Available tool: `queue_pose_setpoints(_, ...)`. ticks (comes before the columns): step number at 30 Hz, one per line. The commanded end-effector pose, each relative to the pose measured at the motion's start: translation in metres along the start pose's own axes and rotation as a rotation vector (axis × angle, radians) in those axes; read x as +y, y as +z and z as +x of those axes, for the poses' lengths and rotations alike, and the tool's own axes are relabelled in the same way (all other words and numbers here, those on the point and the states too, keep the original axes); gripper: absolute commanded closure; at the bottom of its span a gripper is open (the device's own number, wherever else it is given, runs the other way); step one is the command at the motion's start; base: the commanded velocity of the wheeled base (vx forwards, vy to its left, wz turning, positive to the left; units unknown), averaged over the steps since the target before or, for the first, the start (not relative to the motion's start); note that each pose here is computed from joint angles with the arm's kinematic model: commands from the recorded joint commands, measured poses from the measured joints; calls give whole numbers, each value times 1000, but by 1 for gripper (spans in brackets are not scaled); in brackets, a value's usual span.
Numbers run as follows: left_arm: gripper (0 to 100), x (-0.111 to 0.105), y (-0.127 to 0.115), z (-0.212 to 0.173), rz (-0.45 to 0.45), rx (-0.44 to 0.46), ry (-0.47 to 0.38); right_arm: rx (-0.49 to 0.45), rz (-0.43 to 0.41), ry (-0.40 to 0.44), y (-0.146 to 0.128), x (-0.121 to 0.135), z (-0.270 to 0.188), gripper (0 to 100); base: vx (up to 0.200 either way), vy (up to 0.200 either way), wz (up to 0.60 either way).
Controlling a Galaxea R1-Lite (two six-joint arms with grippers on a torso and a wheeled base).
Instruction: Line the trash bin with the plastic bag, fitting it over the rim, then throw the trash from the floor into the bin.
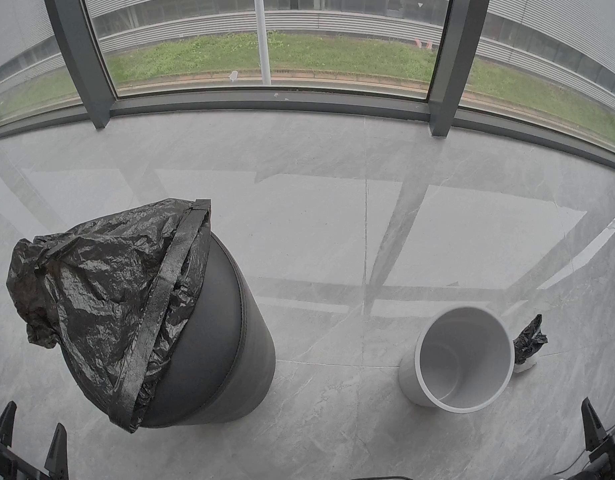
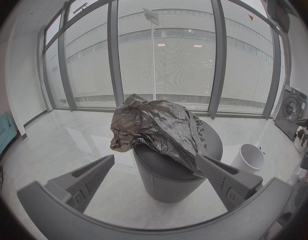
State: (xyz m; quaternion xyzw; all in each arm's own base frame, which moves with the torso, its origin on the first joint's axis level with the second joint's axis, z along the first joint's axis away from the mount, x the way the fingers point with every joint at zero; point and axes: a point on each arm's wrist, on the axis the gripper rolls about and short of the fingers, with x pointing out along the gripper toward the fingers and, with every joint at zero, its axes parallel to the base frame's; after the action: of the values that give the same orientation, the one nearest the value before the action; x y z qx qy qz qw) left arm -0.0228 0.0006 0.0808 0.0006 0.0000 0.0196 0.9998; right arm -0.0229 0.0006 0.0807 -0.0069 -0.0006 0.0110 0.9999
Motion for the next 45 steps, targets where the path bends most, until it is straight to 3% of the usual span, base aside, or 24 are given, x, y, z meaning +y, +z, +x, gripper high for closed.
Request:
queue_pose_setpoints(1, 0, 0, -5, 0, -1, 0, 1, 1, -1, 1, -5, 0, 0, 0, 0, 0, 0)
queue_pose_setpoints(25, 0, 0, -5, 0, 17, 0, -2, 4, -3, 3, -5, 0, 0, 0, 0, 50, 0)
queue_pose_setpoints(30, 0, 0, -5, 0, 29, 3, -21, 3, 6, 6, -4, 0, 0, 0, 0, 0, 0)
queue_pose_setpoints(33, 0, -2, -3, 0, 37, -14, -90, 4, 8, 6, -4, 0, 0, 0, 0, 0, 0)
queue_pose_setpoints(34, 0, -3, 12, -3, 22, -66, -129, 9, 8, 7, -5, 0, 1, 0, 0, 0, 0)
queue_pose_setpoints(35, 0, -3, 48, -7, -6, -142, -167, 13, 11, 9, -5, 0, 1, 0, 0, 0, 0)
queue_pose_setpoints(36, 0, -4, 75, 0, -62, -130, -200, 16, 11, 9, -5, 0, 1, 0, 0, 0, 0)
queue_pose_setpoints(37, 0, -4, 75, 0, -62, -130, -200, 16, 11, 9, -5, 0, 1, 0, 0, 0, 0)
queue_pose_setpoints(38, 0, -5, 119, 19, -228, -122, -259, 27, 11, 12, -4, 0, 2, 0, 0, 0, 0)
queue_pose_setpoints(39, 0, -5, 132, 22, -268, -152, -285, 36, 12, 15, -4, 0, 3, 0, 0, 0, 0)
queue_pose_setpoints(41, 0, -6, 123, 27, -283, -119, -294, 47, 12, 20, -4, 0, 4, 0, 0, 0, 0)
queue_pose_setpoints(45, 0, -6, 64, 18, -275, -40, -314, 48, 12, 20, -4, 0, 4, 0, 0, 0, 0)
